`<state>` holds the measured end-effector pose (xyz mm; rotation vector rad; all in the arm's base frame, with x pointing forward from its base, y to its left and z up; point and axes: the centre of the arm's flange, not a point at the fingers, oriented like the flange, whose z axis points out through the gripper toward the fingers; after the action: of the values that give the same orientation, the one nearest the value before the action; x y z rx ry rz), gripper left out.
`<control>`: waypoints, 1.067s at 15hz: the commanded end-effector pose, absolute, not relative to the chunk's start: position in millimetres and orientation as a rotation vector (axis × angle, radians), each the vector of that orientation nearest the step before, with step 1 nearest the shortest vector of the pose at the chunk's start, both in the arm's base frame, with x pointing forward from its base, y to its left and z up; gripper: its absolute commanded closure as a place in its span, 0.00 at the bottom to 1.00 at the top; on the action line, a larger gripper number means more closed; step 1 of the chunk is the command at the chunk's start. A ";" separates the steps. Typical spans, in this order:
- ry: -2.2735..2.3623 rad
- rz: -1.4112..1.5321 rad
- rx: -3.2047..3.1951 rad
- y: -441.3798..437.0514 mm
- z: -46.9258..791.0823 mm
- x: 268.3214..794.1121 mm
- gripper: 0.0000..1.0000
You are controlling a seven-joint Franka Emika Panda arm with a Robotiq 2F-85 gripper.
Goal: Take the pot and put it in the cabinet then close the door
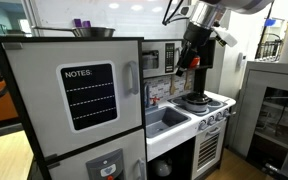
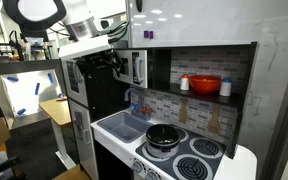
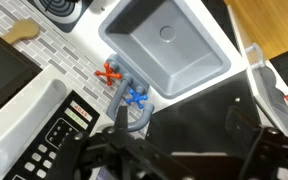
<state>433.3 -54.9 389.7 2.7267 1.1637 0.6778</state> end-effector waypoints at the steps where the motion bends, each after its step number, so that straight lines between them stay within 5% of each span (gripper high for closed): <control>1: 1.201 0.562 2.698 -54.5 417.1 400.2 0.00; 16: 1.187 0.351 2.801 -82.3 448.3 347.2 0.00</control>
<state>347.2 -82.3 448.2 2.8015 1.1868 0.3513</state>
